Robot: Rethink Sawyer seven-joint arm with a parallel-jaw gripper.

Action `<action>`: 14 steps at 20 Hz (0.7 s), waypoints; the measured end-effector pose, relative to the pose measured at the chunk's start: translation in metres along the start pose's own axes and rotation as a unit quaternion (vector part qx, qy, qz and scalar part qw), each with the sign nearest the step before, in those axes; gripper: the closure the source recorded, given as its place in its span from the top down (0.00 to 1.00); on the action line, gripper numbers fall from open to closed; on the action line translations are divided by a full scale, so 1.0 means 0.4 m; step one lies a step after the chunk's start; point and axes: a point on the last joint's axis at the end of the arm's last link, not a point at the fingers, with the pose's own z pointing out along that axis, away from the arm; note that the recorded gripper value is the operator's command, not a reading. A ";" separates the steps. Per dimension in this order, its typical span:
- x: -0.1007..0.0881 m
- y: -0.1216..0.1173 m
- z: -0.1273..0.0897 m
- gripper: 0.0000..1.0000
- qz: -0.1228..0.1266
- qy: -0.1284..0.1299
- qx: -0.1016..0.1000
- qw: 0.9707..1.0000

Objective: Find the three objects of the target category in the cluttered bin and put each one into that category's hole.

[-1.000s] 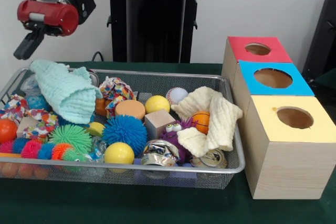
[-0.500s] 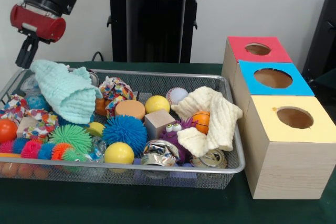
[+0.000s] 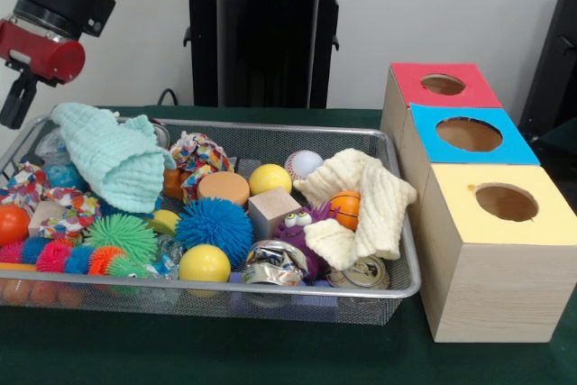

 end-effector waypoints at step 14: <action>-0.100 0.097 0.035 0.00 0.057 -0.079 -0.060 0.993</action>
